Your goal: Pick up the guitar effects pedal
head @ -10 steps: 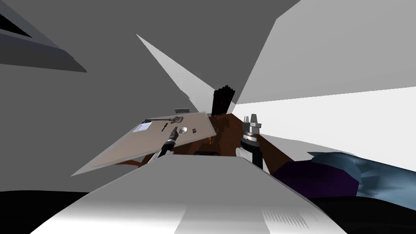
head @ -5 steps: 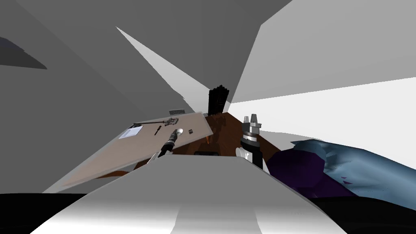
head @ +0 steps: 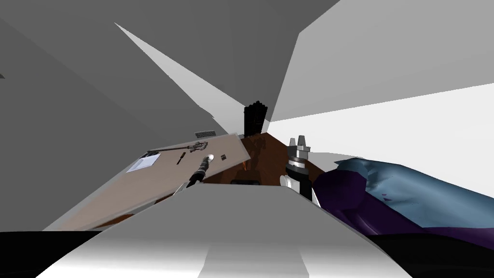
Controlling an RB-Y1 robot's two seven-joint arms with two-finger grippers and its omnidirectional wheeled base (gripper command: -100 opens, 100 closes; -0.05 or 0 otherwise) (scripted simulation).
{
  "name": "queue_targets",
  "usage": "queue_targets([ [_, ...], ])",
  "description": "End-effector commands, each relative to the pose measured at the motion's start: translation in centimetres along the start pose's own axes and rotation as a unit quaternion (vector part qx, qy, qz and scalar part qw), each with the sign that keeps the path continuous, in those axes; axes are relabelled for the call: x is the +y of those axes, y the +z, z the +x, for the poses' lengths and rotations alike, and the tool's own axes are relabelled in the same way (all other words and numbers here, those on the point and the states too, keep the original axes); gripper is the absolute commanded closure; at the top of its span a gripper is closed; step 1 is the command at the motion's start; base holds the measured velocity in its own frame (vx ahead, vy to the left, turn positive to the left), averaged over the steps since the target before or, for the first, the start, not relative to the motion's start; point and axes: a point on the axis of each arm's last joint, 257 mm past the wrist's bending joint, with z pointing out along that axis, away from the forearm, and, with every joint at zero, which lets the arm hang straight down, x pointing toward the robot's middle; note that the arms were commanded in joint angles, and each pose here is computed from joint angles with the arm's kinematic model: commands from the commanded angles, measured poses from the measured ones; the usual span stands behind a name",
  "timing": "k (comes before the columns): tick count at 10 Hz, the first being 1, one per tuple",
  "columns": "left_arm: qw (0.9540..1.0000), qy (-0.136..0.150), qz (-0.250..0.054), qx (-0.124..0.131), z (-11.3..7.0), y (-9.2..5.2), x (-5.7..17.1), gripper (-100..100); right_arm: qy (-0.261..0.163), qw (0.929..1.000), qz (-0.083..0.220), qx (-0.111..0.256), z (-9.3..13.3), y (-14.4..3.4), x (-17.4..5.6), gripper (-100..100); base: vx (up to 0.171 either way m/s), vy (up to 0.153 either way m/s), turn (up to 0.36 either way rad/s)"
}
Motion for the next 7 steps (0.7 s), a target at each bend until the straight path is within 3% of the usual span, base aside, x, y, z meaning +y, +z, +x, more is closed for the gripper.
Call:
queue_targets([
  [1, 0.9998, 0.002, -0.022, -0.003, -0.3, 0.1, 1.7, -100, 0.000, 1.0000, 0.000, 0.000, 0.0, 0.0, 0.0, 0, -0.007, -0.012, -0.134],
  [4, 0.9978, 0.015, -0.063, -0.014, -2.0, 0.5, 4.5, -100, 0.000, 1.0000, 0.000, 0.000, 0.0, 0.0, 0.0, 0, -0.006, -0.014, -0.216],
  [7, 0.9950, 0.021, -0.095, -0.021, -3.0, 0.3, 7.1, -100, 0.000, 1.0000, 0.000, 0.000, 0.0, 0.0, 0.0, 0, -0.004, -0.005, -0.103],
])
